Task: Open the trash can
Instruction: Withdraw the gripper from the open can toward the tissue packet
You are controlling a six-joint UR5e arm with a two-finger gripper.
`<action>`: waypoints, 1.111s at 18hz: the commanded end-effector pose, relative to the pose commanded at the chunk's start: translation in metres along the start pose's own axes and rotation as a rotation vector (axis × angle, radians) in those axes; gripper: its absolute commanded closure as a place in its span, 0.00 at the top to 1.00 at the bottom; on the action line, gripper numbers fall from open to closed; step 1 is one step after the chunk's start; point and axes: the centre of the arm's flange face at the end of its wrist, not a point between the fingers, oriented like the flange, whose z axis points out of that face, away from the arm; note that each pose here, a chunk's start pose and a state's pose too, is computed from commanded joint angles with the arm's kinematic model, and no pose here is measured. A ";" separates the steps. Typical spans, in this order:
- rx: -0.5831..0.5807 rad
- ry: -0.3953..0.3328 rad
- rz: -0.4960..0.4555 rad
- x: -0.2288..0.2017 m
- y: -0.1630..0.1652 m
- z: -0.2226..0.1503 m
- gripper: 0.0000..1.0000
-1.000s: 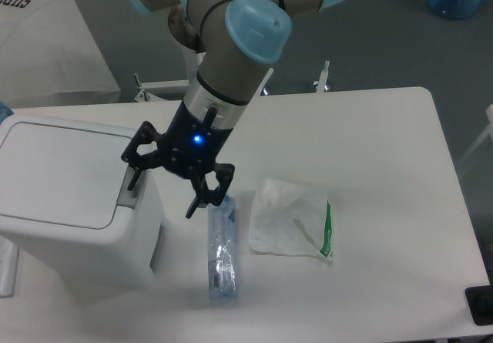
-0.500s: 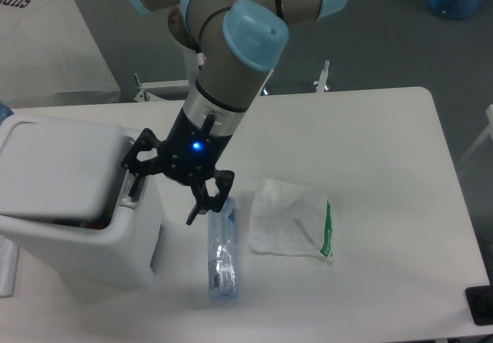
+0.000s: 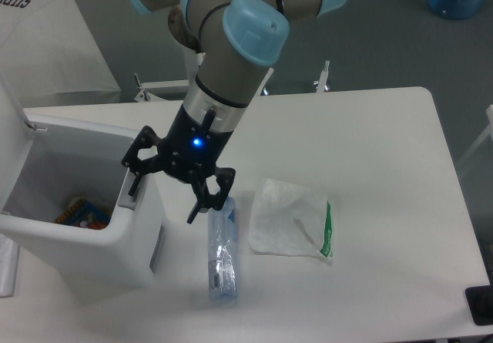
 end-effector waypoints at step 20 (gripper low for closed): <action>-0.048 -0.147 -0.071 -0.109 0.022 -0.016 1.00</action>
